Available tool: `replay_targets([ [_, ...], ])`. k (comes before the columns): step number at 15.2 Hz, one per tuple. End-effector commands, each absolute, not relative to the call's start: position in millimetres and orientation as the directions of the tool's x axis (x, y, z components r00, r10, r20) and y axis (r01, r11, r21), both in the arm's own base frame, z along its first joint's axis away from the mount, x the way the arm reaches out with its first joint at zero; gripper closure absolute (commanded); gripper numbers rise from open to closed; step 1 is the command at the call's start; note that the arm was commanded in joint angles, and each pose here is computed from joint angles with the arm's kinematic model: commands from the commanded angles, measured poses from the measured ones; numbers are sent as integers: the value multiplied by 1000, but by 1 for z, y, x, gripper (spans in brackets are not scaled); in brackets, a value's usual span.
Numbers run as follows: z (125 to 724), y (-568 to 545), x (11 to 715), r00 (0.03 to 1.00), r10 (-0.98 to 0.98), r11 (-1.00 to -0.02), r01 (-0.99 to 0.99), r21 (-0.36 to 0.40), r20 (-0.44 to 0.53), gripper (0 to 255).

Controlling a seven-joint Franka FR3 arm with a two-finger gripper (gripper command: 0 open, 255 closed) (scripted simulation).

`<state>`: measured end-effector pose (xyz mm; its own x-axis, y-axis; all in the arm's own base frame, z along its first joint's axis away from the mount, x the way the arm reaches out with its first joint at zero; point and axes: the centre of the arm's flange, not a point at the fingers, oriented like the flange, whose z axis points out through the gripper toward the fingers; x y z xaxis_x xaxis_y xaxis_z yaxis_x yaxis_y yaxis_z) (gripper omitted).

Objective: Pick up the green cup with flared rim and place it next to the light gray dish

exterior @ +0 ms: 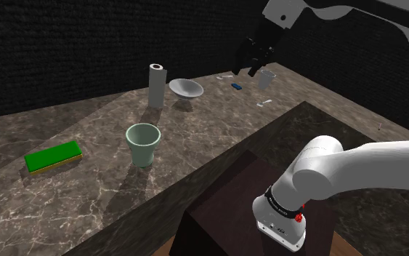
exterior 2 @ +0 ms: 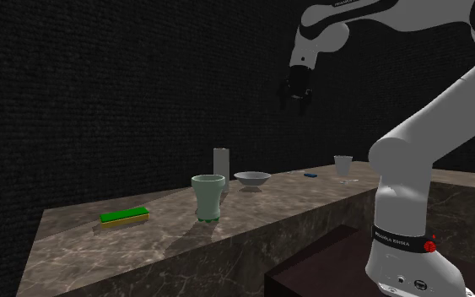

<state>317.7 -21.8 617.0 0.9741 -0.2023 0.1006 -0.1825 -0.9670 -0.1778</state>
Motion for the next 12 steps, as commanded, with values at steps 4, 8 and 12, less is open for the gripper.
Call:
replay_targets([
  [4, 594, 8, 333, 975, -201, -968, -182, -171, 98, 0],
  [8, 564, 47, 354, 976, -199, -970, -182, -163, 93, 0],
  [12, 533, 86, 375, 976, -197, -971, -182, -154, 89, 0],
])
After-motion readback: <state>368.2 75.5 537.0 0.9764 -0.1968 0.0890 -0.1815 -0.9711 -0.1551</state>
